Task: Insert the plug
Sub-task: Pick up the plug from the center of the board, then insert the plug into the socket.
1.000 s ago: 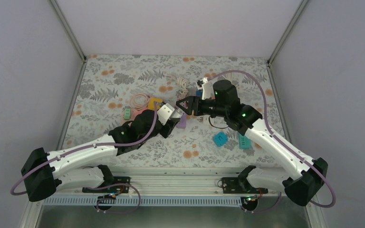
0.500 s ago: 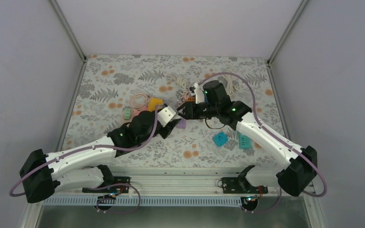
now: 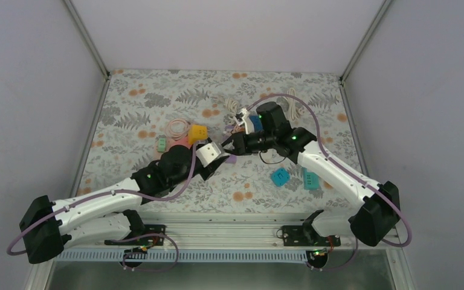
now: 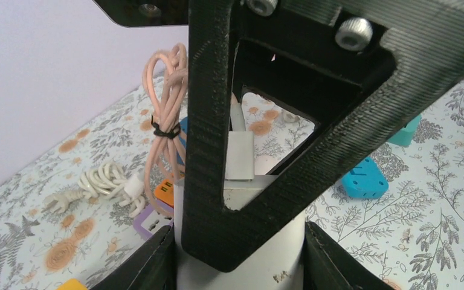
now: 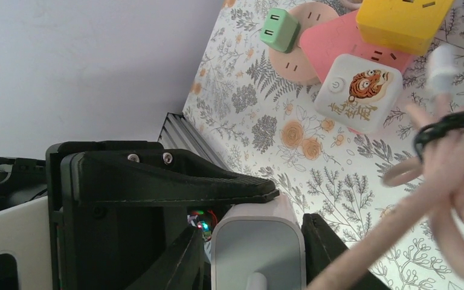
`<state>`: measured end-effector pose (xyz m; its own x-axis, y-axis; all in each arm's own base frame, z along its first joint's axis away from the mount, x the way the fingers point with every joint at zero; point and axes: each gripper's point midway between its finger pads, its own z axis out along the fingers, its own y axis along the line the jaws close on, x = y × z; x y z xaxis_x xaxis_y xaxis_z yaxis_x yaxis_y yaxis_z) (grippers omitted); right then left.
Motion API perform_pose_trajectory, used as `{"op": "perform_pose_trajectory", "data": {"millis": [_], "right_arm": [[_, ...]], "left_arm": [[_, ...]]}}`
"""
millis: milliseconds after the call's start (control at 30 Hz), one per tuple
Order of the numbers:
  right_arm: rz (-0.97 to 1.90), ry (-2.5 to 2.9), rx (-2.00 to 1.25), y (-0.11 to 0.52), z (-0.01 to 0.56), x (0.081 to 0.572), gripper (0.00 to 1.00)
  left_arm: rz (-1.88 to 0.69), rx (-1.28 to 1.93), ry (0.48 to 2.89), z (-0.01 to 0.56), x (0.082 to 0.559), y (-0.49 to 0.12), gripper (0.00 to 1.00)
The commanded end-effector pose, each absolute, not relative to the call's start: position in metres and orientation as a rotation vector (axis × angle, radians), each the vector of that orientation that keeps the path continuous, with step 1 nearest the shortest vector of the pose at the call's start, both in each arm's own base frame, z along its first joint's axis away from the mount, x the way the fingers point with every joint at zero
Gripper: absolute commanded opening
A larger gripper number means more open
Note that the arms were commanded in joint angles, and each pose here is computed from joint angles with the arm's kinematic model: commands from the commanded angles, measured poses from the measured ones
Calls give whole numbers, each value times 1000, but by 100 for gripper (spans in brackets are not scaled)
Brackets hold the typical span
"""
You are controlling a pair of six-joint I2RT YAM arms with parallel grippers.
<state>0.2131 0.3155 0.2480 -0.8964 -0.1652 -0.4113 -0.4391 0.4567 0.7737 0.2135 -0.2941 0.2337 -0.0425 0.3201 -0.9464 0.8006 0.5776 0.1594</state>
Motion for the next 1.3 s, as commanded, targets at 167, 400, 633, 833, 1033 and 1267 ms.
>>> {"op": "perform_pose_trajectory", "data": {"millis": [167, 400, 633, 833, 1033, 1267], "right_arm": [[1370, 2389, -575, 310, 259, 210, 11], [1174, 2285, -458, 298, 273, 242, 9], [731, 2273, -199, 270, 254, 315, 9], [401, 2306, -67, 257, 220, 371, 8], [268, 2363, -32, 266, 173, 406, 7], [285, 2436, -1, 279, 123, 419, 5]], "left_arm": [[-538, 936, 1602, 250, 213, -300, 39], [-496, 693, 1755, 253, 235, -280, 83], [-347, 366, 1849, 272, 251, -226, 86], [-355, 155, 1844, 309, 242, -184, 93], [-391, 91, 1843, 323, 230, -163, 100], [-470, 109, 1824, 333, 221, -163, 100]]}}
